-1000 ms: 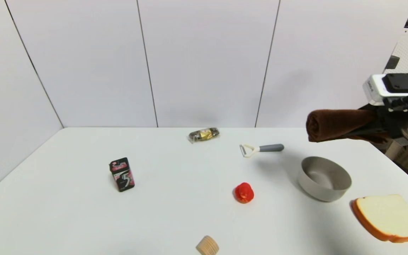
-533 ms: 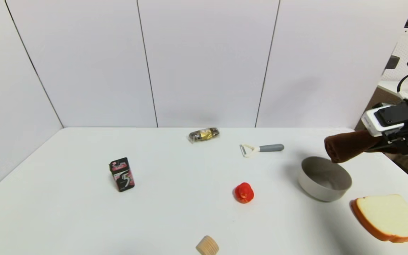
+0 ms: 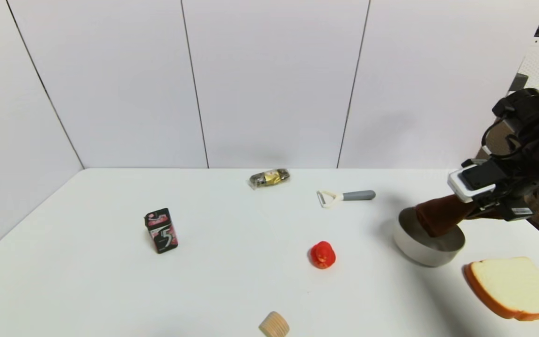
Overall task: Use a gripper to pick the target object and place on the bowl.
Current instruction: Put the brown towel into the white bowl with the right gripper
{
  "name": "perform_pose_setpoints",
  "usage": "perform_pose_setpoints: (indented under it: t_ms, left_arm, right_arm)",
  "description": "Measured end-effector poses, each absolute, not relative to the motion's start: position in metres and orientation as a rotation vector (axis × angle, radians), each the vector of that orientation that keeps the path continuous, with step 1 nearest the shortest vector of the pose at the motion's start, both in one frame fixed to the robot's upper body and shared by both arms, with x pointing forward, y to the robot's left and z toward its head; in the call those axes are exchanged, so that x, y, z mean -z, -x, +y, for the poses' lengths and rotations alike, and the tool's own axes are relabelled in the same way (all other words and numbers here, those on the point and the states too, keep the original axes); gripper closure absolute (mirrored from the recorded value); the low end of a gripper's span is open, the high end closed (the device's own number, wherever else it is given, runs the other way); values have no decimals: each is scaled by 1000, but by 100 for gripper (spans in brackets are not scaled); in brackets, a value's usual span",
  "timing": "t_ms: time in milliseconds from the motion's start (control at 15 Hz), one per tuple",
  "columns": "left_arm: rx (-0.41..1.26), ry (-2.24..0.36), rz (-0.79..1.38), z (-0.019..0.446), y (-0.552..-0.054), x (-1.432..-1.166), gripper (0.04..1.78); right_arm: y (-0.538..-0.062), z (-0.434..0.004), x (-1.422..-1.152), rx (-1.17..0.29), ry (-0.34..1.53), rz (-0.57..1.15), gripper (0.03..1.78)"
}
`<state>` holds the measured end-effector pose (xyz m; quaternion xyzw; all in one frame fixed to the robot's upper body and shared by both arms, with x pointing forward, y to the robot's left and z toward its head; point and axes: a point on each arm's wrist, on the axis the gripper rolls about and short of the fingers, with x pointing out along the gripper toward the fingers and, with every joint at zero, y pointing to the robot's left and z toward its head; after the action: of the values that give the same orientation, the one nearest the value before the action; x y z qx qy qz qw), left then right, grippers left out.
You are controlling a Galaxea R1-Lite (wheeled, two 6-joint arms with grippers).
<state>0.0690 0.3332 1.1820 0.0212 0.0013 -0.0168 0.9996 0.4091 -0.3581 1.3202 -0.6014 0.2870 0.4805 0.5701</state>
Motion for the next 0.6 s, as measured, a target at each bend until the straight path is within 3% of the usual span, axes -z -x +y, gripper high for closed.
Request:
perform_pose_setpoints:
  t_ms: [600]
  left_arm:
    - [33, -43, 3, 333, -69, -1182, 11]
  right_arm:
    - [-421, -338, -1303, -1131, 1526, 756, 144]
